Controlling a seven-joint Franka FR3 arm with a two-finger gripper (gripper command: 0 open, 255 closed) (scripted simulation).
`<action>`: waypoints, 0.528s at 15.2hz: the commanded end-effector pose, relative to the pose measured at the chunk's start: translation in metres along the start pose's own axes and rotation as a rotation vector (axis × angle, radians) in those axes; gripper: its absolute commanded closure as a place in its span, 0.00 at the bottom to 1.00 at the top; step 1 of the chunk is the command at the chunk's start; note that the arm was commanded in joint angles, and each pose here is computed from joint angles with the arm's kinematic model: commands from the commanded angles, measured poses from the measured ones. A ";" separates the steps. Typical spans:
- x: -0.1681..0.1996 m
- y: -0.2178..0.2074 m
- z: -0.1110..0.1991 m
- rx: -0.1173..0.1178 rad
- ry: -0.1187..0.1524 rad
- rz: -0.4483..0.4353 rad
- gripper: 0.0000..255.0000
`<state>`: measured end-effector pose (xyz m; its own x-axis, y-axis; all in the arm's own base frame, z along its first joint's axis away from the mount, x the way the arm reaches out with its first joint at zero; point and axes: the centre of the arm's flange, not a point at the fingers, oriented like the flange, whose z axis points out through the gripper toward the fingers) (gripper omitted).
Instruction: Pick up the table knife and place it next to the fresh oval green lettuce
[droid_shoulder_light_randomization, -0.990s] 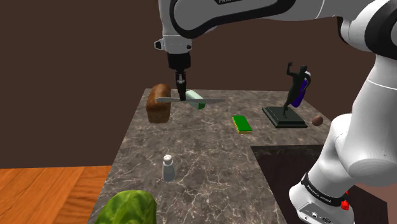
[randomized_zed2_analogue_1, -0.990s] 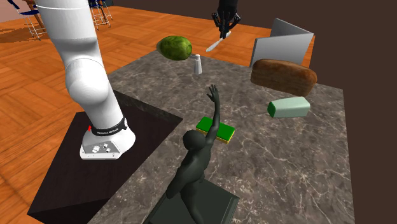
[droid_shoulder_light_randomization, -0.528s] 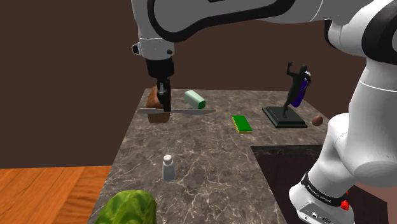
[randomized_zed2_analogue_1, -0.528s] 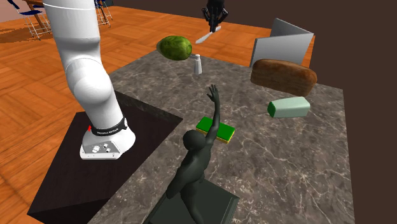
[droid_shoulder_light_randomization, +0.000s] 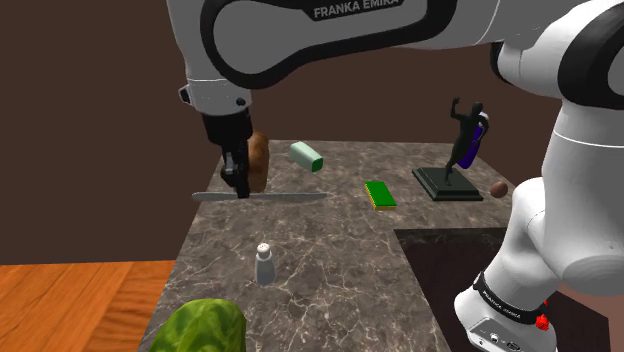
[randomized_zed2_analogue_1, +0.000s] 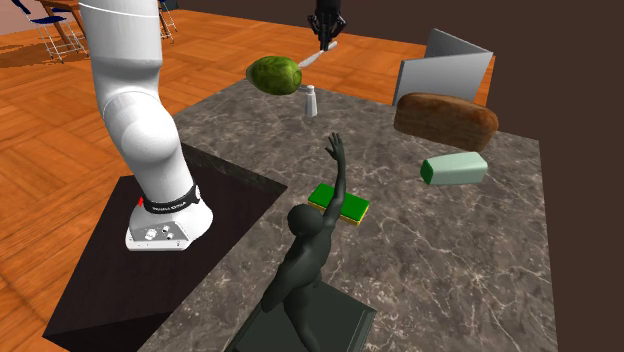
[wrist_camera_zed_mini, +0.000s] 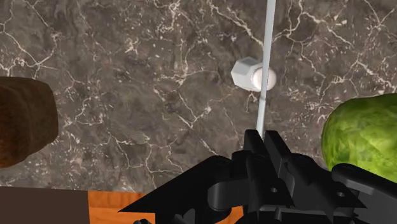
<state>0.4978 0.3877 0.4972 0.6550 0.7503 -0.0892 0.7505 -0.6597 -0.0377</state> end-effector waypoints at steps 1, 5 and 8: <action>0.002 0.000 0.010 0.000 0.000 0.000 1.00; 0.004 0.001 0.031 0.000 0.000 0.000 1.00; 0.005 0.002 0.047 0.000 0.000 0.000 1.00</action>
<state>0.4989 0.3879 0.4561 0.6553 0.7500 -0.0894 0.7503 -0.6600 -0.0377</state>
